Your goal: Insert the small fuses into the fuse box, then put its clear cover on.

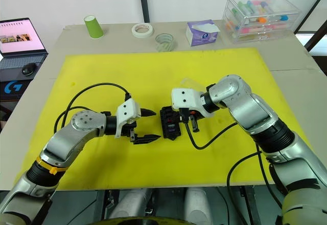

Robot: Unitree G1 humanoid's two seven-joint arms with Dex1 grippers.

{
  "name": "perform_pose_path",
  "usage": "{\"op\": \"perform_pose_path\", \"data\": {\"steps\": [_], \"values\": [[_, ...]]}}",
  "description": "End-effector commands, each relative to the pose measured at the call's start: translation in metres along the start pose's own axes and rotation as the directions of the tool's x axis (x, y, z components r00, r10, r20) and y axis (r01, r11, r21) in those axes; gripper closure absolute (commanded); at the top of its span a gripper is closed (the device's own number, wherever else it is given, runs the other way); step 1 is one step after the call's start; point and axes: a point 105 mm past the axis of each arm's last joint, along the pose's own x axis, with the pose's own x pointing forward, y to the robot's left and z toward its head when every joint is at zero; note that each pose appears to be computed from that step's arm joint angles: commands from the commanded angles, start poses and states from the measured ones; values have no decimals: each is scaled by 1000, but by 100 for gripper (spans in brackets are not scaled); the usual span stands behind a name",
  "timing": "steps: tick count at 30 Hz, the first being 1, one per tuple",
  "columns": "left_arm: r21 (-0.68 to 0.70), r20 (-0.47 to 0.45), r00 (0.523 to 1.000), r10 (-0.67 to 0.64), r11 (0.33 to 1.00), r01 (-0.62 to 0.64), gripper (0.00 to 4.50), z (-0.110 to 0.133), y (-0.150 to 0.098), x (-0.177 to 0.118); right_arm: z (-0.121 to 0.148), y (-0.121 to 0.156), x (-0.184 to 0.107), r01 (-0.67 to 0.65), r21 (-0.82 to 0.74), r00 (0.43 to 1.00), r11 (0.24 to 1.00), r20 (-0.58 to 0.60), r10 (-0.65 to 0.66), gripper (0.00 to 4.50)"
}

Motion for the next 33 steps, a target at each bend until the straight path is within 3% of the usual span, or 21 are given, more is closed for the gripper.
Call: {"op": "perform_pose_path", "data": {"steps": [1, 14, 33], "values": [[48, 27, 1000, 2, 999, -3, 3, 12, -1, -2, -7, 1, 6, -7, 22, 999, 1000, -39, 8, 450], [54, 26, 1000, 8, 998, -9, 3, 11, -1, -1, -21, 1, 14, -18, 44, 991, 999, -131, 23, 450], [63, 26, 1000, 3, 998, -5, 3, 10, -1, 1, 8, -4, 1, -17, 54, 1000, 998, -24, 18, 450]]}}
